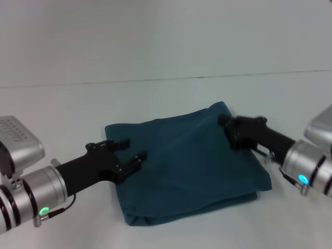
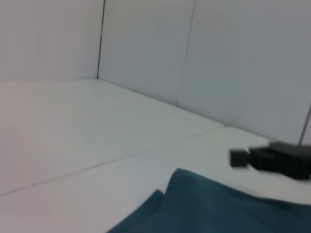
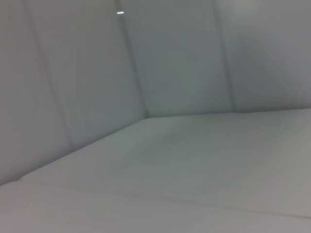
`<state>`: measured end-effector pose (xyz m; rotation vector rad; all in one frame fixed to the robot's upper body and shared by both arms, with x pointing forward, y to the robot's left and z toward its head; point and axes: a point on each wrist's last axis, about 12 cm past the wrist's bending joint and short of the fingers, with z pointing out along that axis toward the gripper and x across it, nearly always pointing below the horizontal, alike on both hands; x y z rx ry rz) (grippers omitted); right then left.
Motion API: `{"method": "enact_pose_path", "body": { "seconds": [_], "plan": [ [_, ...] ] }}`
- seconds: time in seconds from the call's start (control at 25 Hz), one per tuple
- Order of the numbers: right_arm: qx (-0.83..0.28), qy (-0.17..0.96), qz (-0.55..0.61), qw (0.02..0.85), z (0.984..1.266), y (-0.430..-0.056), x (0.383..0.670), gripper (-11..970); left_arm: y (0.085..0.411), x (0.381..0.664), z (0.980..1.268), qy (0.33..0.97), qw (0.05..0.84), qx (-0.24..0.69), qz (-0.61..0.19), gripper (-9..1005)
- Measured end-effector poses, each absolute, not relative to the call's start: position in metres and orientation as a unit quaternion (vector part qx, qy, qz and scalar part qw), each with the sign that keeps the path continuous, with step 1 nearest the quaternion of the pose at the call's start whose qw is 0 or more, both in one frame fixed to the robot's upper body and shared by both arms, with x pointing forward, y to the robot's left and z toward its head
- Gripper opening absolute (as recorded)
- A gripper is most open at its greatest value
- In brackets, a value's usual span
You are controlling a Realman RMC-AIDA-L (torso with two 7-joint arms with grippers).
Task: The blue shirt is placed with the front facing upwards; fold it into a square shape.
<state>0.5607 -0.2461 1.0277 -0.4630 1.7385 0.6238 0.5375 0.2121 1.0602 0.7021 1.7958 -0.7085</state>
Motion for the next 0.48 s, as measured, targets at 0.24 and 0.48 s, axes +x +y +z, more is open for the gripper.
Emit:
{"method": "enact_pose_path", "body": {
  "seconds": [0.24, 0.48],
  "plan": [
    [-0.208, 0.746, 0.274, 0.570, 1.012, -0.262, 0.526, 17, 0.217, 0.533, 1.061, 0.746, 0.525, 0.289, -0.289, 537],
    [-0.211, 0.776, 0.255, 0.537, 0.989, -0.260, 0.504, 21, 0.217, 0.533, 1.061, 0.747, 0.524, 0.288, -0.290, 537]
  ]
}}
